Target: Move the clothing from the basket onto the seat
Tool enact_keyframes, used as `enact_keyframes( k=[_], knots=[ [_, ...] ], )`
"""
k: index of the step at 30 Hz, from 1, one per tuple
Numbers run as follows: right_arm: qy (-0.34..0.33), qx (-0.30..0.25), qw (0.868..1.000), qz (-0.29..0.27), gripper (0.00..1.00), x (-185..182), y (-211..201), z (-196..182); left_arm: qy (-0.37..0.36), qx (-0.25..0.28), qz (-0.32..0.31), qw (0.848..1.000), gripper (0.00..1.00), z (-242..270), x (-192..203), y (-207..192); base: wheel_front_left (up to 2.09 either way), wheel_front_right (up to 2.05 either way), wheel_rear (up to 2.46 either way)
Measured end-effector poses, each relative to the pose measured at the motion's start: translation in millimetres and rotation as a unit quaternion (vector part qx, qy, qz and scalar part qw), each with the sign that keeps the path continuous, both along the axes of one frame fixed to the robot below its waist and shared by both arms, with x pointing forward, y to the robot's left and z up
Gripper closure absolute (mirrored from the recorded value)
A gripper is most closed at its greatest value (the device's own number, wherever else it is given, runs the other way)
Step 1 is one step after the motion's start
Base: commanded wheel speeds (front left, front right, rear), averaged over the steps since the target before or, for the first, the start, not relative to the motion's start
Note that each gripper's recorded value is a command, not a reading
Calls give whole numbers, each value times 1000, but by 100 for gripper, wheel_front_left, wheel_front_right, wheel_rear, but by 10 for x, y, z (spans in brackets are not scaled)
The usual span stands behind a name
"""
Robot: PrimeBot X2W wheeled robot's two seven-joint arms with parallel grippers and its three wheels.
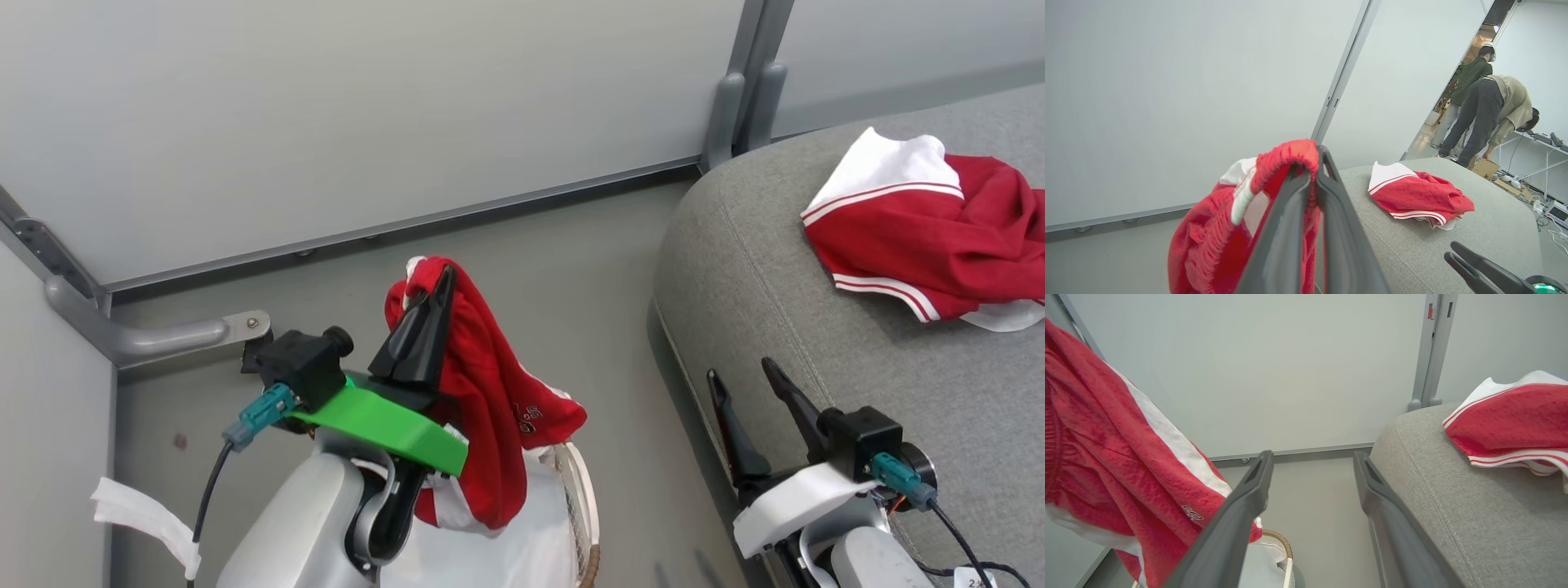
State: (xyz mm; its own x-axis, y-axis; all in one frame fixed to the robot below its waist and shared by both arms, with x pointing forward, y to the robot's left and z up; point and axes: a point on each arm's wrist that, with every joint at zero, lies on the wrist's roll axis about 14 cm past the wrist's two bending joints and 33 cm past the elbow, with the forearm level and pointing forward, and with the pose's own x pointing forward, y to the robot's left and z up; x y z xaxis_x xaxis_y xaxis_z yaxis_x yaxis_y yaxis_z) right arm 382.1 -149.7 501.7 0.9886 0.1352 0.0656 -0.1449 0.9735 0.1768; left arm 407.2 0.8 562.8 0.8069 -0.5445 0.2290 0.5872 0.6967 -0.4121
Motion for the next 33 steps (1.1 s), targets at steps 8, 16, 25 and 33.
enact_keyframes(
  k=[8,16,25,33],
  knots=[
    [18,-31,997,68,0,-73,425,-145,-69,-18,-8,997,100,512,-25,-66,0,0,0],
    [13,-72,981,181,0,-54,1057,-185,-106,-27,-16,994,100,792,23,-134,0,0,0],
    [10,-112,960,257,0,130,1500,-214,-119,-22,-31,992,100,866,5,-224,0,0,0],
    [24,-129,951,280,97,344,1696,-291,-109,-8,-49,993,100,771,-33,-304,0,0,0]
  ],
)
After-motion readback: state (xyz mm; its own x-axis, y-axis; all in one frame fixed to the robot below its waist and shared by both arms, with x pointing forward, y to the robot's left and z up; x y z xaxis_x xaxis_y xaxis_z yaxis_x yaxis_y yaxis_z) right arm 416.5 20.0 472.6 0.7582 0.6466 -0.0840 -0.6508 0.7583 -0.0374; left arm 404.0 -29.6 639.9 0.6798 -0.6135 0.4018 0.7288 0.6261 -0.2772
